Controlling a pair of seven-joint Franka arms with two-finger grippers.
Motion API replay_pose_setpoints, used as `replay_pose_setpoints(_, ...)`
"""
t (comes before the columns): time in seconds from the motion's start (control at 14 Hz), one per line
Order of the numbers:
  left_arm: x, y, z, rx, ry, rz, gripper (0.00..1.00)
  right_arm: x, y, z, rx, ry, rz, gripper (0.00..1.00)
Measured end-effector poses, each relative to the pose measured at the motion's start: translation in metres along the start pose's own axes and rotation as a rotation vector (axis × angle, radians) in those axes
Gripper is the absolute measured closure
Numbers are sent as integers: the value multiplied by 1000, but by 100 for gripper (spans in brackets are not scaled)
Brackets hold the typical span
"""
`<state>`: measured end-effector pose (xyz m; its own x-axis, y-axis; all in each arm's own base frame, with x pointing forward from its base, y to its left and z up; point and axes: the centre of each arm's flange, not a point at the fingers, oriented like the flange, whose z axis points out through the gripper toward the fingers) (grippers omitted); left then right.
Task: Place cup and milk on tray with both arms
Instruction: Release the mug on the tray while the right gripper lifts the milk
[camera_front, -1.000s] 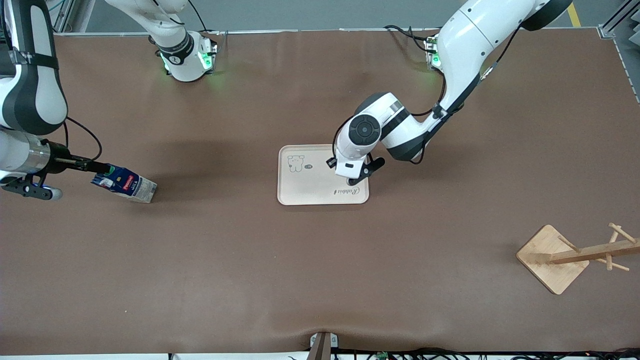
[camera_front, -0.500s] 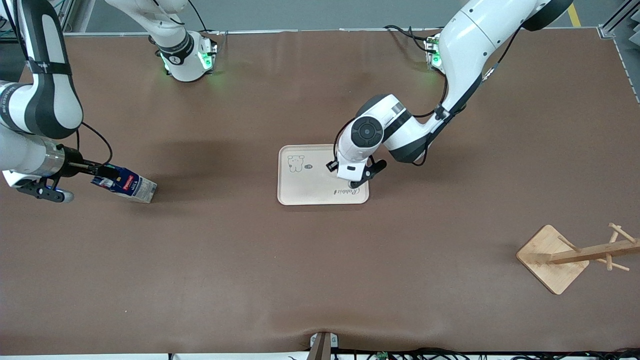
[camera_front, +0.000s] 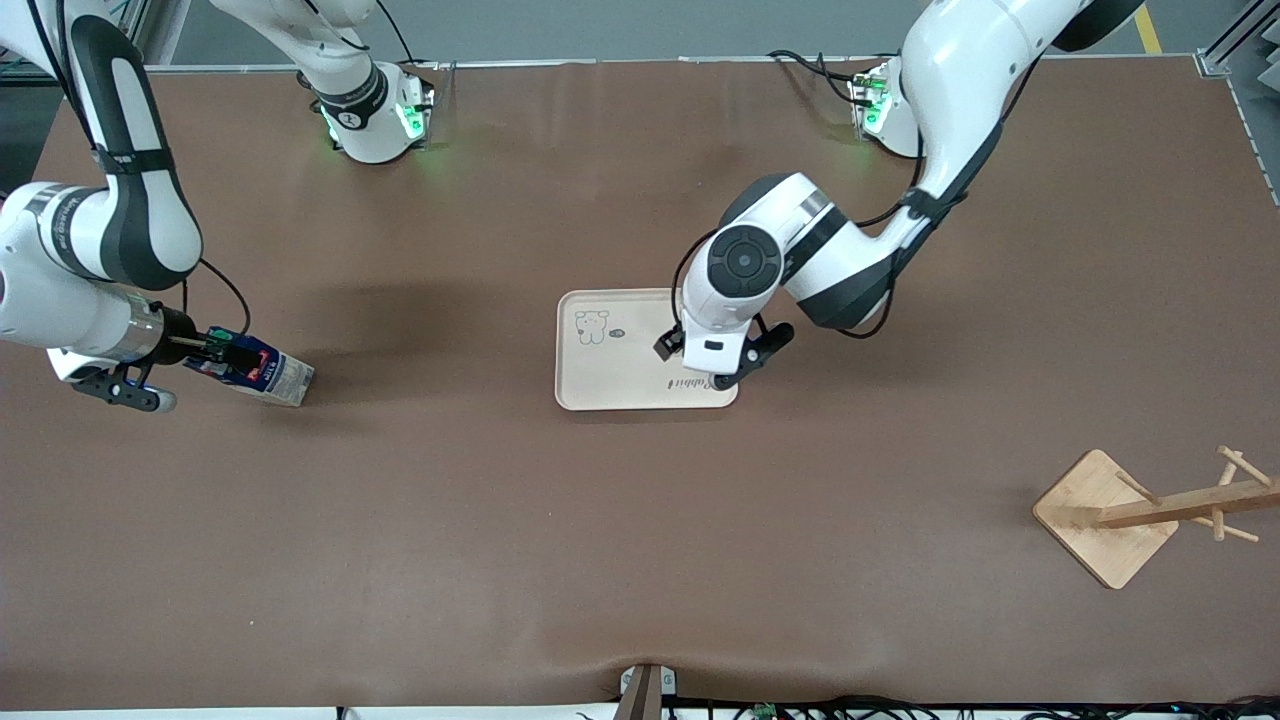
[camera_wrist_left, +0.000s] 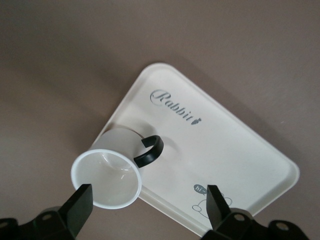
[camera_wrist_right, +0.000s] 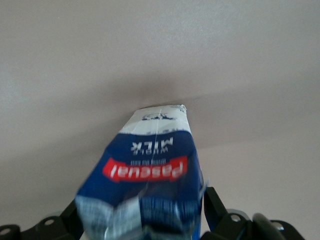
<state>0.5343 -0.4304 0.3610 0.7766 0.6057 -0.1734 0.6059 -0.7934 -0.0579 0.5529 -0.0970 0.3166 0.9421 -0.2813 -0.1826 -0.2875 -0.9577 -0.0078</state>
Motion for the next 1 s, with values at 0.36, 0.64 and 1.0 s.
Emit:
replay_pose_setpoints(0.36, 43, -32, -77, 14, 222, 112, 0, -1, 0, -1, 0, -8, -2, 29)
replay_pose_setpoints(0.64, 96, -77, -130, 46, 266, 172, 0, -6, -8, -10, -9, -95, -21, 34)
replay_pose_setpoints(1.0, 148, -129, -186, 58, 320, 289, 0, -13, -41, -52, -29, -183, -81, 34)
